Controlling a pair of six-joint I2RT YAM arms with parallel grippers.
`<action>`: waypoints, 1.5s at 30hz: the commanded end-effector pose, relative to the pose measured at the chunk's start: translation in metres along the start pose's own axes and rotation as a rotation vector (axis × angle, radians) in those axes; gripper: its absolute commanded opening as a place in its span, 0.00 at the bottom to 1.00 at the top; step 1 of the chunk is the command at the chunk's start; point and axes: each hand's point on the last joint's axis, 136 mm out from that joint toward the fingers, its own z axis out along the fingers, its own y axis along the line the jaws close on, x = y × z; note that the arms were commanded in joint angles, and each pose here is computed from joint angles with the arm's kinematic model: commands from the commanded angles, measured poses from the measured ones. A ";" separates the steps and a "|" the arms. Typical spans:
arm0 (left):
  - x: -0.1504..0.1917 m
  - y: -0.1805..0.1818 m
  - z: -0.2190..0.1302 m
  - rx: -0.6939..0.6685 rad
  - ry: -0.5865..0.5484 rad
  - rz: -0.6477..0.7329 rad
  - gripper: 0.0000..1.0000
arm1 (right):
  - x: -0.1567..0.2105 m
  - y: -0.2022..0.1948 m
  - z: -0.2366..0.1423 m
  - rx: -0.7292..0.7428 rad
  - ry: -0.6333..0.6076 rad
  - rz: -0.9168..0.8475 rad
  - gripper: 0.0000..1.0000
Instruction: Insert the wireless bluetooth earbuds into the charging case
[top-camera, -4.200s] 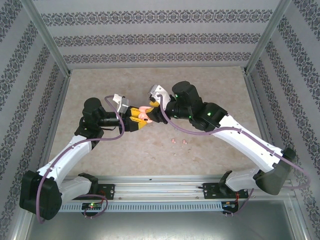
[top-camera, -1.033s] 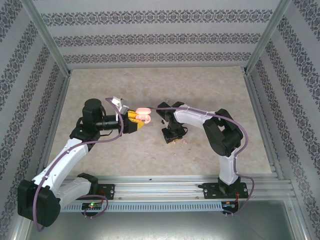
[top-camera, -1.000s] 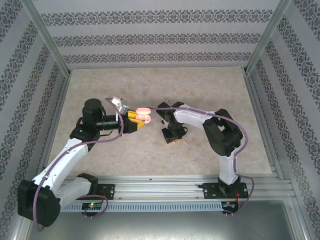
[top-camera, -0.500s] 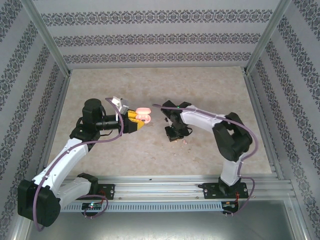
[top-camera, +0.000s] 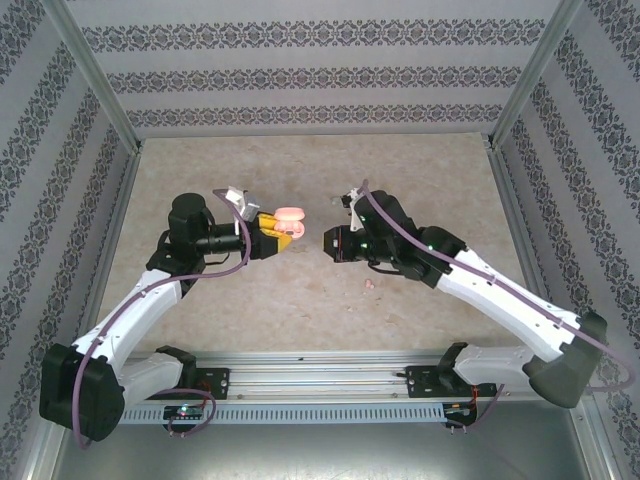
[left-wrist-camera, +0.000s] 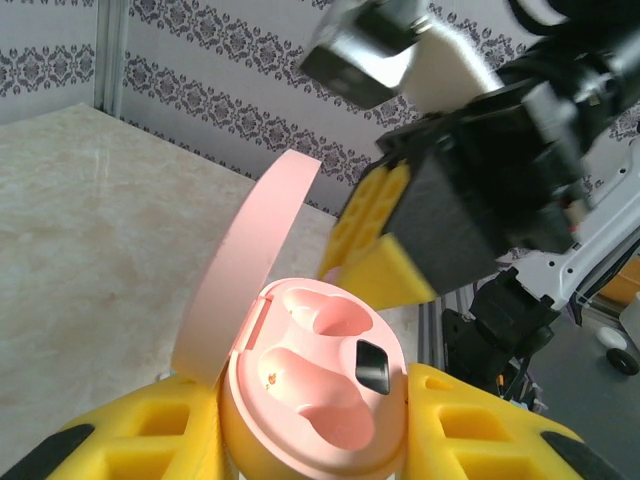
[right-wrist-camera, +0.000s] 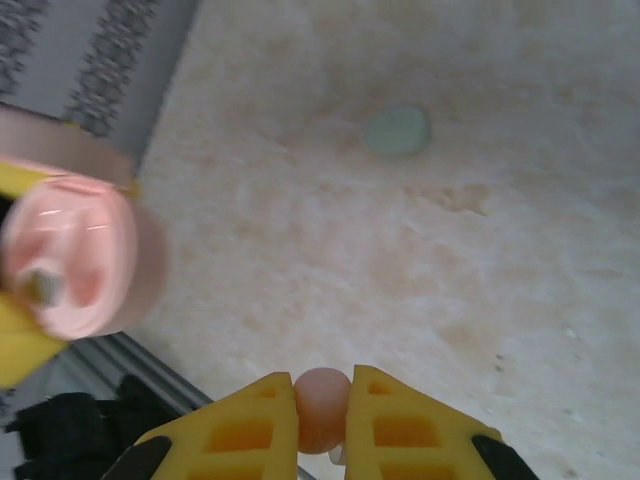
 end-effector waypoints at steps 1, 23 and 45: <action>-0.019 -0.002 -0.002 0.010 -0.060 0.071 0.16 | -0.022 0.022 -0.009 -0.065 -0.145 0.056 0.12; -0.018 0.001 -0.001 -0.005 -0.075 0.088 0.15 | -0.049 0.099 0.005 -0.238 -0.222 0.010 0.12; -0.018 0.000 -0.001 -0.007 -0.067 0.099 0.16 | -0.036 0.102 0.030 -0.203 -0.138 -0.021 0.12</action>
